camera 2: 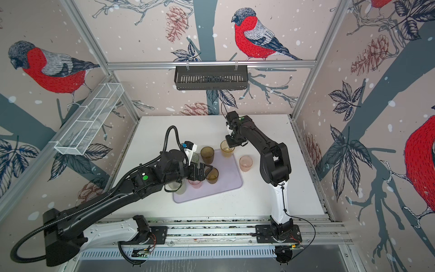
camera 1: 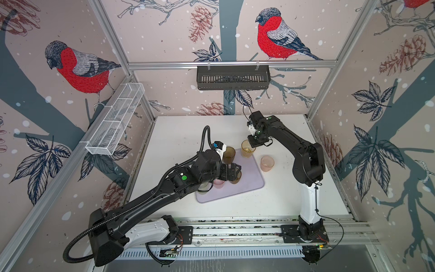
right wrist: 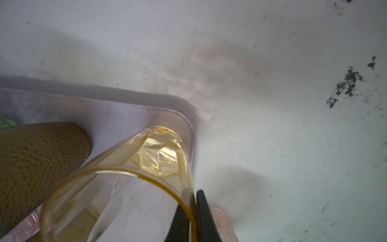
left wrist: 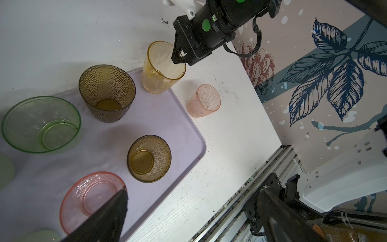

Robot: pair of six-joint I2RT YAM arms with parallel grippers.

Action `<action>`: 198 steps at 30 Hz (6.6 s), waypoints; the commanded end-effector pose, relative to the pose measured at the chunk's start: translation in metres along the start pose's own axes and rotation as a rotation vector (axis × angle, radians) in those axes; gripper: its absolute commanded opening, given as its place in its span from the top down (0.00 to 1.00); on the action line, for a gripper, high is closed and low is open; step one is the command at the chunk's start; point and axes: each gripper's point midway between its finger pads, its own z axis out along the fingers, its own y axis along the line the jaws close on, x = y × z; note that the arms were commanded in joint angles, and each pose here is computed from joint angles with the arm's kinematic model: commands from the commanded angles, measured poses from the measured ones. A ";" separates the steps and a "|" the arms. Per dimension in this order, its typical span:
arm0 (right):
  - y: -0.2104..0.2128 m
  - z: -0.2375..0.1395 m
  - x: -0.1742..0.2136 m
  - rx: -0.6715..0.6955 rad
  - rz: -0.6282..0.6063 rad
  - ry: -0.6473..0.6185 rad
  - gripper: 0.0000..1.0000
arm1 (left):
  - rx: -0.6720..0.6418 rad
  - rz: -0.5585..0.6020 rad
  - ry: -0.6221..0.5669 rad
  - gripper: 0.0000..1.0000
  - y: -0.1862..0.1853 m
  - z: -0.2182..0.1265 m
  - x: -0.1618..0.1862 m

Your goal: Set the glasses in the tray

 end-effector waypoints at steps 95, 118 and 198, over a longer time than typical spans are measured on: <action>-0.022 -0.088 0.026 0.037 0.101 -0.140 0.18 | 0.025 0.057 0.001 0.03 -0.012 0.003 -0.009; -0.063 -0.076 0.109 -0.043 0.290 -0.083 0.20 | 0.081 0.070 0.023 0.03 -0.024 0.015 -0.004; -0.062 -0.008 0.116 -0.058 0.265 0.025 0.77 | 0.084 0.194 0.091 0.03 -0.044 0.031 0.020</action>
